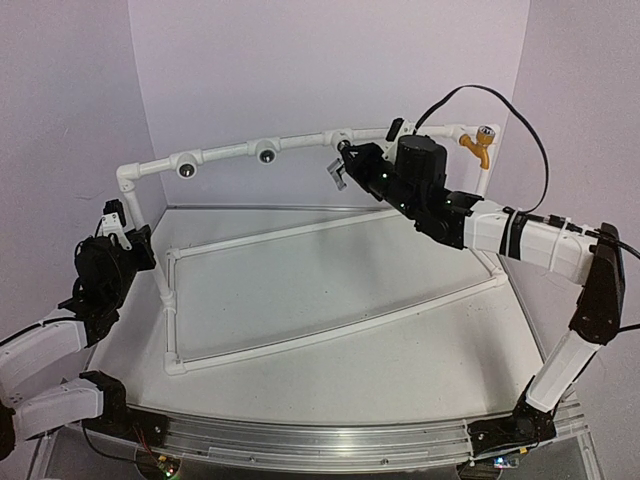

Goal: Install the water faucets

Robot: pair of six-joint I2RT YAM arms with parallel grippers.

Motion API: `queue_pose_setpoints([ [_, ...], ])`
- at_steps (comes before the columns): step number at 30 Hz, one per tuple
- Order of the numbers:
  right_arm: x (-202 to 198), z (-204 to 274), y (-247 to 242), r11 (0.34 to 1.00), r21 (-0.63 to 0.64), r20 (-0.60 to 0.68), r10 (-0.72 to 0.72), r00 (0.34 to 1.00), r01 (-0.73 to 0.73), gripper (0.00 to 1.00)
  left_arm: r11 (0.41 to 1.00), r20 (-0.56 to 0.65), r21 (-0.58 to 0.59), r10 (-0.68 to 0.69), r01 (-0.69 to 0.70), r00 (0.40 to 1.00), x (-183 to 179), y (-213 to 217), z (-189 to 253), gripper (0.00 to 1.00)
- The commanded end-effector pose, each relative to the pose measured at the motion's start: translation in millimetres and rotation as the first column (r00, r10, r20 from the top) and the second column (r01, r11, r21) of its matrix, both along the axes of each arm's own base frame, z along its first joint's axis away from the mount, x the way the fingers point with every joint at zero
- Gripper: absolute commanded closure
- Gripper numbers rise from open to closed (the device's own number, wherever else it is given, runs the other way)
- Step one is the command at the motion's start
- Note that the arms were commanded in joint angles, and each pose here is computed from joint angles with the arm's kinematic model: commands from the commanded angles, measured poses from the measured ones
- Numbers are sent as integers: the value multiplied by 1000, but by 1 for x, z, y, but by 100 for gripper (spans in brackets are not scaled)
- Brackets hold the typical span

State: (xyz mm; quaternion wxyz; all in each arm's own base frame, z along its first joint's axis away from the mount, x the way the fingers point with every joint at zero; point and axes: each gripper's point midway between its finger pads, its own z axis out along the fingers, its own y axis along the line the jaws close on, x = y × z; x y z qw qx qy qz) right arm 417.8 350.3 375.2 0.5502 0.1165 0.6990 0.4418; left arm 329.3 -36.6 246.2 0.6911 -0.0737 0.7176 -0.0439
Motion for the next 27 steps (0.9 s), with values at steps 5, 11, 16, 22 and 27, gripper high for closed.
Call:
queue_pose_setpoints([
  [5,22,6,-13,975,219,-74,-13,997,29,100,979,32,-121,-163,166,986,-5,-32,12,100],
  [11,28,6,-17,932,360,-129,16,992,32,100,978,30,-125,-164,166,986,-6,-32,11,100],
  [16,35,-9,-20,896,441,-188,39,982,49,100,977,30,-129,-169,171,985,-5,-33,12,100],
  [22,39,-24,-31,886,456,-220,21,975,84,100,978,38,-133,-157,161,987,-8,-30,14,100],
  [27,40,-32,-42,881,460,-234,0,972,111,100,978,38,-144,-146,150,989,-9,-27,15,100],
])
